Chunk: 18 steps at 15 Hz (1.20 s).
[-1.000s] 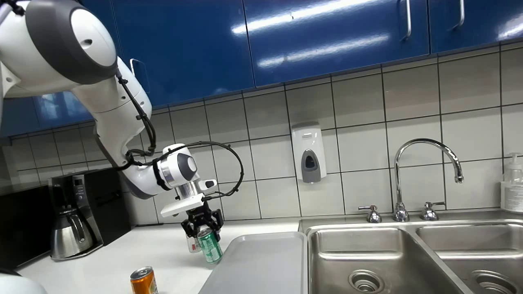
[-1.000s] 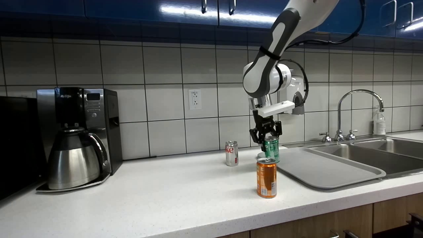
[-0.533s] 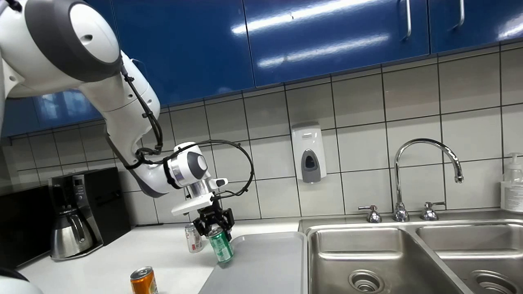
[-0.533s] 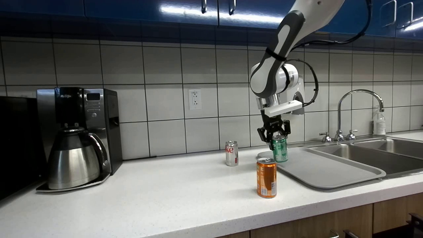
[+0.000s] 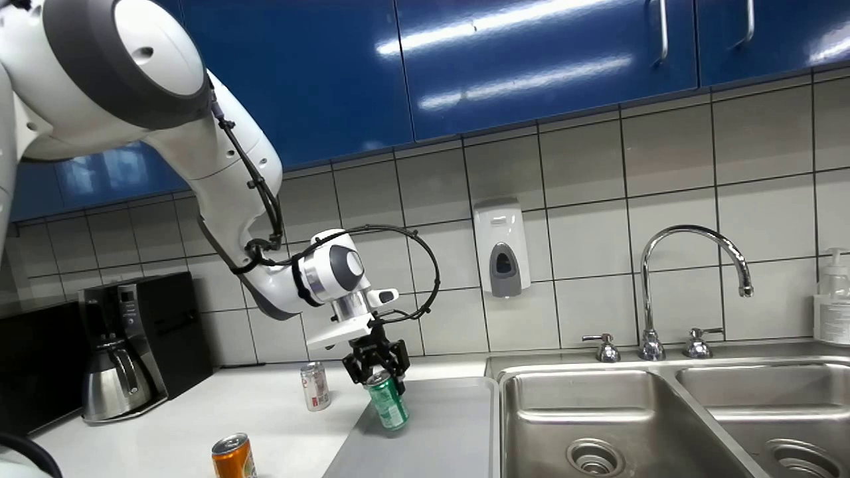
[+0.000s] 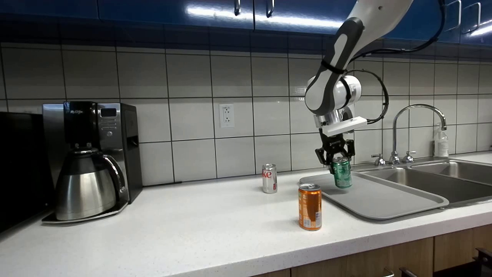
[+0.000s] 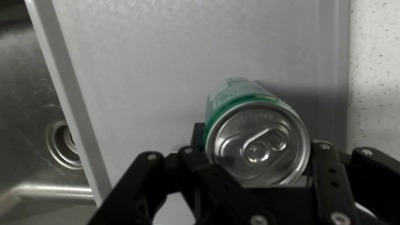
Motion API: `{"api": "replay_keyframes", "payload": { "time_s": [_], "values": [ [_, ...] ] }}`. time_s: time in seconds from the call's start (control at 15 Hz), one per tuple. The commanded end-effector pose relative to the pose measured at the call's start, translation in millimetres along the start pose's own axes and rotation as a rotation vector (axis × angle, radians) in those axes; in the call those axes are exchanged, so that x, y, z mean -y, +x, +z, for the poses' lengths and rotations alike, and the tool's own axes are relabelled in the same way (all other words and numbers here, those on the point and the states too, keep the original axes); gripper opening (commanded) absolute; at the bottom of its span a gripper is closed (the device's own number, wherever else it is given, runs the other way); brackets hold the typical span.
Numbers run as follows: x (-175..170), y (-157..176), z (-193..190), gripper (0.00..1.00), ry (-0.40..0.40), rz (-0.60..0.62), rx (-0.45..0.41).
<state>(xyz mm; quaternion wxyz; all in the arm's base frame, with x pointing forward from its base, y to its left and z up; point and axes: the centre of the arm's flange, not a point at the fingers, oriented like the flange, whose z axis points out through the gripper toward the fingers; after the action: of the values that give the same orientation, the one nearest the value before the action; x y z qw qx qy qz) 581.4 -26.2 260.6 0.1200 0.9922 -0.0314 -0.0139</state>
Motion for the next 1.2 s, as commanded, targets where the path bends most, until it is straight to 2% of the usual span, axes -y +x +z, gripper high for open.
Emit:
{"api": "replay_keyframes", "payload": {
  "time_s": [0.0,0.6,1.13],
  "values": [
    [-26.1,0.3,4.4,0.38,-0.013,0.063,0.009],
    [-75.1,-7.9,23.4,0.38,-0.030,0.150,0.050],
    [-94.8,-15.5,38.2,0.38,-0.015,0.190,0.076]
  ]
}}
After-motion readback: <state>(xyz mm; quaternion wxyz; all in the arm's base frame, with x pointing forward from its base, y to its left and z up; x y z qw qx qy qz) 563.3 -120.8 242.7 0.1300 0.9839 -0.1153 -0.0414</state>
